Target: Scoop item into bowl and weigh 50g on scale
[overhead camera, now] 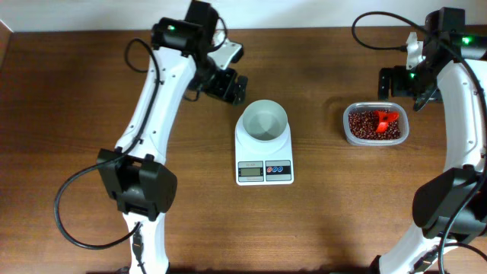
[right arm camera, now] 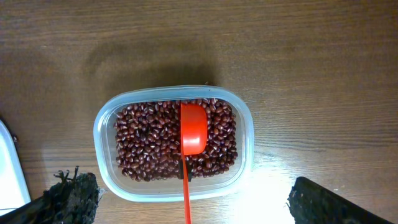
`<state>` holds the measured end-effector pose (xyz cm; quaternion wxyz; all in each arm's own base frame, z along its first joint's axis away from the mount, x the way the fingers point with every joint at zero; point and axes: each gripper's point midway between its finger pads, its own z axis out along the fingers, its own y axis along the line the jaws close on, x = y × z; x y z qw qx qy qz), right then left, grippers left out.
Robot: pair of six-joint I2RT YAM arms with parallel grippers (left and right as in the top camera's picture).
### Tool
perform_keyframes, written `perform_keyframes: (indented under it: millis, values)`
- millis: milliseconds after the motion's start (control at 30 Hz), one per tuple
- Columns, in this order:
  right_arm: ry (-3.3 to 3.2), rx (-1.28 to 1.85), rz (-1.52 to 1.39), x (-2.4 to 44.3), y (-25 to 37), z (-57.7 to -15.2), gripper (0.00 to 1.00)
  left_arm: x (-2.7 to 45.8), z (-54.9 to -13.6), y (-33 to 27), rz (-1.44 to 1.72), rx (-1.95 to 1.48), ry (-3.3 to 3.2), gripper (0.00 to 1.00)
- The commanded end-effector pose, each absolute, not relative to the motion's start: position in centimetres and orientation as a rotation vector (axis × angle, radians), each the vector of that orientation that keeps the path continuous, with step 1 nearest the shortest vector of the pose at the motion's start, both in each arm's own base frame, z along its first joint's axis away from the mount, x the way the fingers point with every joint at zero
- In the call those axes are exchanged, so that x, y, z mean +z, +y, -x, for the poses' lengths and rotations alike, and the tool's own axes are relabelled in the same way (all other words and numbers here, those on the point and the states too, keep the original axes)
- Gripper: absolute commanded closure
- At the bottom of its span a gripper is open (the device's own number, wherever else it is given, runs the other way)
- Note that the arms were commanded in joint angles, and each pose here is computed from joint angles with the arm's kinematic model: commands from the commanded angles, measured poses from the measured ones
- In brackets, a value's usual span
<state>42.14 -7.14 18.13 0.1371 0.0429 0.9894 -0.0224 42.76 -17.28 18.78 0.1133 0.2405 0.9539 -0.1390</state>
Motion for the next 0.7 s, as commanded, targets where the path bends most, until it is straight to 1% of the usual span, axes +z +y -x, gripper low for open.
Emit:
perform_keyframes:
  millis: [0,33,67,233,367,467,533,600,667]
  values:
    - [2.857,-0.077,-0.132,18.3,-7.3,-42.3,0.01,20.4,-44.0,-17.1,-0.758,-0.345,2.698,0.62]
    - [2.856,-0.077,-0.132,18.3,-7.3,-42.4,0.01,20.5,-44.2,-17.2,-0.756,-0.345,2.688,0.87]
    - [2.857,-0.077,-0.132,18.3,-7.3,-42.3,0.01,20.6,-44.5,-17.2,-0.754,-0.344,2.675,0.99]
    - [2.856,-0.077,-0.132,18.3,-7.3,-42.4,0.01,21.1,-45.7,-17.6,-0.695,-0.353,2.639,1.00]
    - [2.856,-0.077,-0.132,18.3,-7.3,-42.4,0.01,21.5,-47.1,-17.3,-0.678,-0.292,2.590,1.00]
    - [2.856,-0.077,-0.132,18.3,-7.3,-42.4,0.01,21.6,-46.9,-18.0,-0.729,-0.289,2.572,1.00]
    - [2.856,-0.077,-0.132,18.3,-7.3,-42.4,0.01,21.1,-45.3,-19.7,-0.913,-0.275,2.550,1.00]
    - [2.856,-0.077,-0.132,18.3,-7.3,-42.4,0.01,20.6,-42.5,-22.7,-1.159,-0.272,2.507,1.00]
    - [2.856,-0.077,-0.132,18.3,-7.3,-42.4,0.01,20.1,-39.7,-25.1,-1.313,-0.284,2.493,1.00]
